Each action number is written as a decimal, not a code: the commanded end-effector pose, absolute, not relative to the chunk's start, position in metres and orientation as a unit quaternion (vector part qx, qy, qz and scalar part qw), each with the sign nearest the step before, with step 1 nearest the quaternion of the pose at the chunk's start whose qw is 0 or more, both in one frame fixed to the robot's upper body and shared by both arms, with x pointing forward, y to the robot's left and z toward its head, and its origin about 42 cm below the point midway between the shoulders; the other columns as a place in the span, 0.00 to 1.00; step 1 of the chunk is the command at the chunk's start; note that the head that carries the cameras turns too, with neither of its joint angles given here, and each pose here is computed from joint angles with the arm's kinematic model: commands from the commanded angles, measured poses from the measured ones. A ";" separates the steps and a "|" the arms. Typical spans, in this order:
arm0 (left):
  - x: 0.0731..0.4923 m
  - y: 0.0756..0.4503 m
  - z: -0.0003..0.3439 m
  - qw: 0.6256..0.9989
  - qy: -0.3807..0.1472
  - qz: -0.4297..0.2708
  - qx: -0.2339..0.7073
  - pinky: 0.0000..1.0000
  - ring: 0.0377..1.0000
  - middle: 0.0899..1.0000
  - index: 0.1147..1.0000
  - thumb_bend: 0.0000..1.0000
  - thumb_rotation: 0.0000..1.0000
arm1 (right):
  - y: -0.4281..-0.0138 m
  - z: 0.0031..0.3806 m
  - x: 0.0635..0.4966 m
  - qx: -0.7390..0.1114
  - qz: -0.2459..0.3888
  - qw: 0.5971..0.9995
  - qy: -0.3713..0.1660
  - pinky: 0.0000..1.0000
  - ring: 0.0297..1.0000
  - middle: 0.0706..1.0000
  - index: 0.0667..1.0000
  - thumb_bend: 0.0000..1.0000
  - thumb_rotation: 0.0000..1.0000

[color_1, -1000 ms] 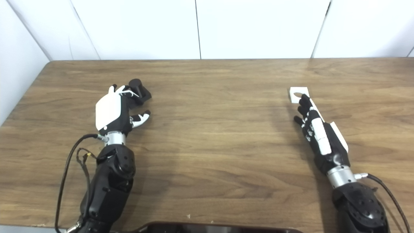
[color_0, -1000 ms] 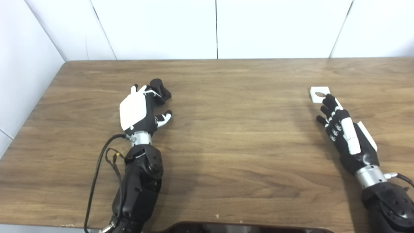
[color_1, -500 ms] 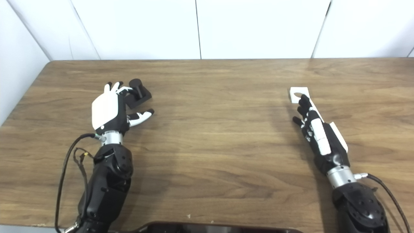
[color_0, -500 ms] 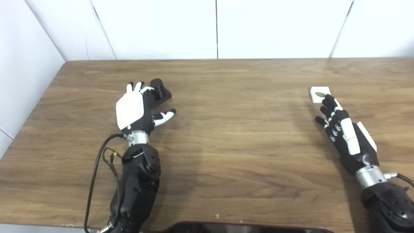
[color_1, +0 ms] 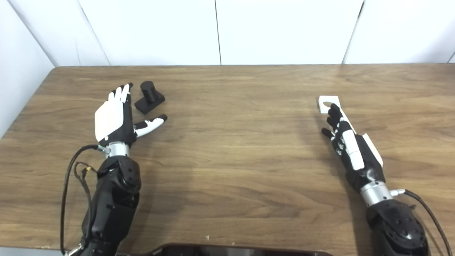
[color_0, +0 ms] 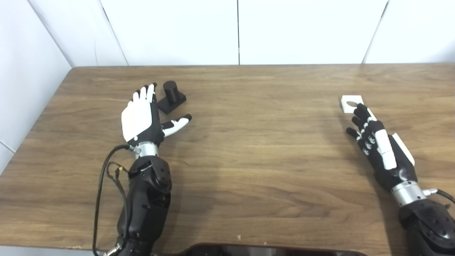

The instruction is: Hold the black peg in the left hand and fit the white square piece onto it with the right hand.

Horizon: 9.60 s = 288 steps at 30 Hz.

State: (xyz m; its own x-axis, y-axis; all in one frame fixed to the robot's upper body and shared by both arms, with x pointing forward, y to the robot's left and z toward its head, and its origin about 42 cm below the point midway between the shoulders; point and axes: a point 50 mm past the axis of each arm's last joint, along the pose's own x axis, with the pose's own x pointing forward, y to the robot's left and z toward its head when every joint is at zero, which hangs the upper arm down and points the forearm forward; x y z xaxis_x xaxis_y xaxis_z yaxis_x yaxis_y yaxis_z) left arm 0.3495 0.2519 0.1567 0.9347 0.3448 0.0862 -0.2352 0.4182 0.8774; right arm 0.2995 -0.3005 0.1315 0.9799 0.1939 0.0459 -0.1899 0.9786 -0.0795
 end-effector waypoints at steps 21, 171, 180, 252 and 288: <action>0.407 0.296 0.180 0.811 0.092 0.203 0.541 1.00 1.00 0.99 0.93 0.81 0.57 | -0.311 0.121 0.296 -0.038 0.106 0.994 -0.012 0.97 1.00 1.00 1.00 0.65 0.96; 0.228 0.139 0.162 0.882 -0.054 -0.074 0.462 0.77 0.95 0.85 0.42 0.51 0.07 | -0.280 0.129 0.294 -0.102 0.117 0.988 -0.013 0.89 1.00 1.00 1.00 0.69 0.96; 0.232 0.142 0.161 0.882 -0.053 -0.065 0.464 0.81 0.96 0.86 0.42 0.51 0.07 | -0.284 0.142 0.298 -0.116 0.080 0.989 -0.046 0.83 0.92 0.95 0.95 0.65 0.70; 0.227 0.139 0.153 0.886 -0.042 -0.060 0.457 0.79 0.95 0.85 0.42 0.51 0.08 | -0.344 0.281 0.488 -0.564 0.096 0.820 0.022 0.79 0.90 0.91 0.70 0.89 0.21; 0.225 0.129 0.156 0.887 -0.044 -0.063 0.455 0.82 0.95 0.85 0.42 0.51 0.08 | -0.325 0.254 0.497 -0.572 0.101 0.814 0.001 0.82 0.92 0.89 0.59 0.88 0.16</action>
State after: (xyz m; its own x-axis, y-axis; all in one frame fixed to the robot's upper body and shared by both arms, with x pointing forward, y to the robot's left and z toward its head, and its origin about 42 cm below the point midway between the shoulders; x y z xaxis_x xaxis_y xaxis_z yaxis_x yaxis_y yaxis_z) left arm 0.2284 0.1356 0.1535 0.9865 -0.1632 0.0095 0.0860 0.5674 0.8189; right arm 0.4849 -0.3305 0.2217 0.9673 0.1387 -0.2125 -0.2472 0.3262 -0.9124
